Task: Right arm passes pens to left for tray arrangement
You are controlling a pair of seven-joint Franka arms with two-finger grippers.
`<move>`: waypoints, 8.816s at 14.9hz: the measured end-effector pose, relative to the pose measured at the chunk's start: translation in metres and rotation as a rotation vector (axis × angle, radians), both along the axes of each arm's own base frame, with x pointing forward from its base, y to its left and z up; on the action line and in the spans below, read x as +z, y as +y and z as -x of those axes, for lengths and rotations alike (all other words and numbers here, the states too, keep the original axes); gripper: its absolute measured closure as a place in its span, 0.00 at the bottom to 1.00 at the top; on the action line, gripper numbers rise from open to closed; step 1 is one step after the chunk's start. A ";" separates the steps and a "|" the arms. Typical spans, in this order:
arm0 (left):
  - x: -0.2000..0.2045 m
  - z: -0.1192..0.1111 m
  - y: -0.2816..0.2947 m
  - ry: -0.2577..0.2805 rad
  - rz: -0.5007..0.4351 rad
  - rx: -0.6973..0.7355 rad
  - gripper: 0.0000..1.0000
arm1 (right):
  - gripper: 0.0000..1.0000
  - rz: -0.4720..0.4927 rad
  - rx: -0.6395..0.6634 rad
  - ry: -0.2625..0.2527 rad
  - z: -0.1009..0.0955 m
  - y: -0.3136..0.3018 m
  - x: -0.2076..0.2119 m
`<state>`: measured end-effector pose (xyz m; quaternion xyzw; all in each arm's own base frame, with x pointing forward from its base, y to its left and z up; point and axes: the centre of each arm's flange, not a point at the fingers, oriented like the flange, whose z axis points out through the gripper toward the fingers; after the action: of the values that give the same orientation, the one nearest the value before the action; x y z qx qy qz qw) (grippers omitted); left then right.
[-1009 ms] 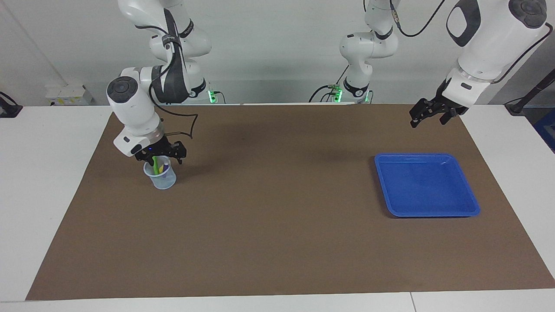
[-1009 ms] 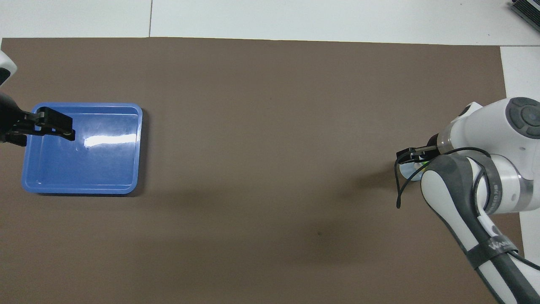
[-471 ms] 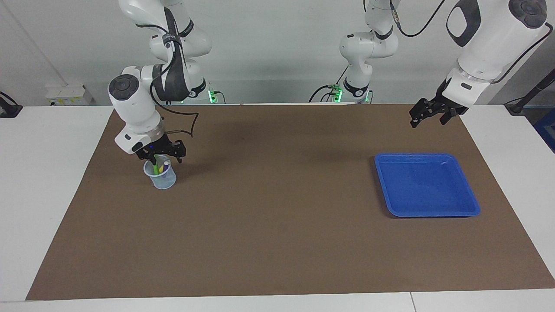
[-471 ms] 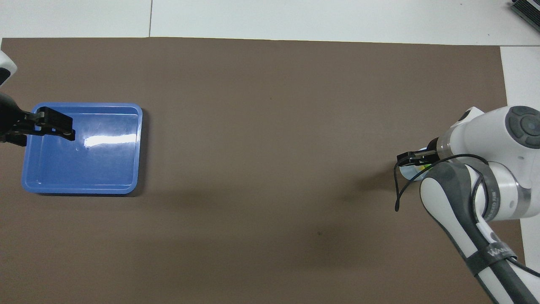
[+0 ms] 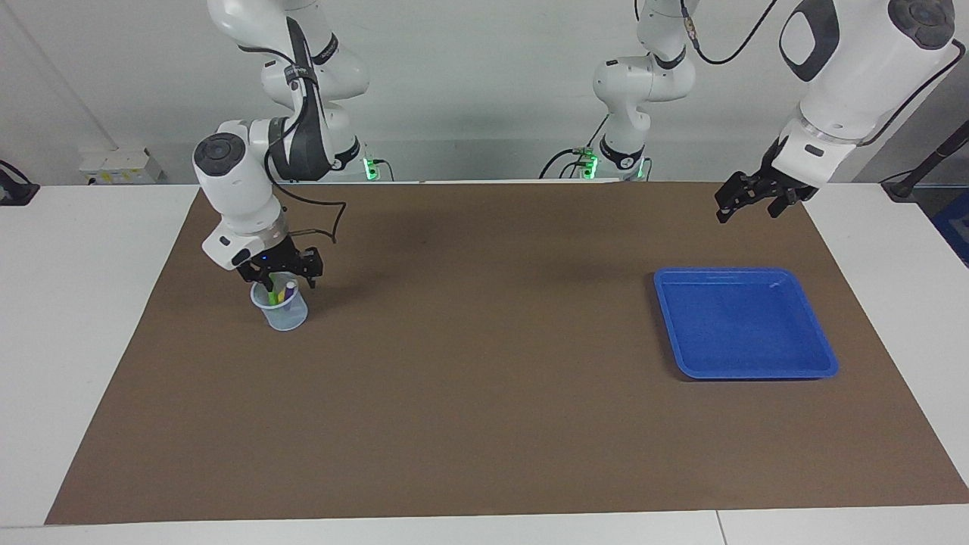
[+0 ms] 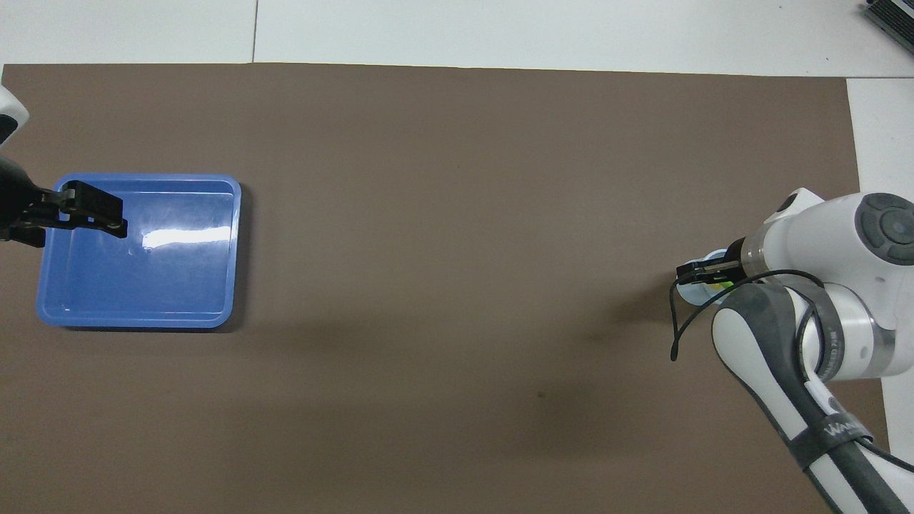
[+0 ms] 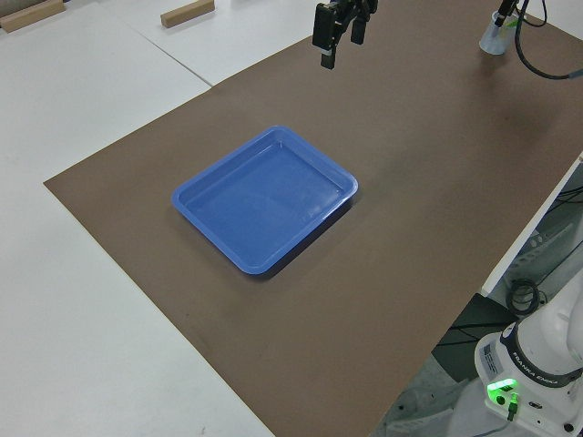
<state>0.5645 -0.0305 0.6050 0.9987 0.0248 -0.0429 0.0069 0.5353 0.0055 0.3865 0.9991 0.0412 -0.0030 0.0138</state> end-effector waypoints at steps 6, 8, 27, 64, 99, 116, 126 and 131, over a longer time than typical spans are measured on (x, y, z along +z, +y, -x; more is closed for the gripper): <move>0.000 0.000 0.000 0.000 0.000 0.000 0.00 | 0.58 0.000 0.001 -0.001 0.001 -0.004 0.001; 0.000 0.000 0.000 0.000 0.000 0.000 0.00 | 0.75 0.005 0.004 -0.015 -0.001 -0.005 0.007; 0.000 0.000 0.000 0.001 0.000 0.000 0.00 | 0.81 0.006 -0.010 0.050 0.003 -0.012 0.022; -0.003 0.056 -0.099 0.003 0.108 0.989 0.00 | 0.81 -0.340 0.034 0.084 0.042 0.011 0.205; 0.000 0.184 -0.336 0.267 0.286 1.655 0.00 | 0.81 -0.896 0.224 0.094 0.065 0.179 0.209; 0.011 0.202 -0.371 0.289 0.329 1.688 0.19 | 0.81 -0.927 0.239 0.075 0.067 0.183 0.210; 0.009 0.213 -0.383 0.272 0.327 1.656 0.40 | 0.81 -0.952 0.234 0.076 0.068 0.184 0.211; 0.008 0.214 -0.383 0.268 0.320 1.654 0.40 | 0.81 -0.952 0.235 0.076 0.068 0.184 0.211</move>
<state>0.3507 -0.4138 0.6132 0.6328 0.7404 -0.1449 0.1742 0.4677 0.1899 0.5978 0.8822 0.1508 -0.0186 -0.4456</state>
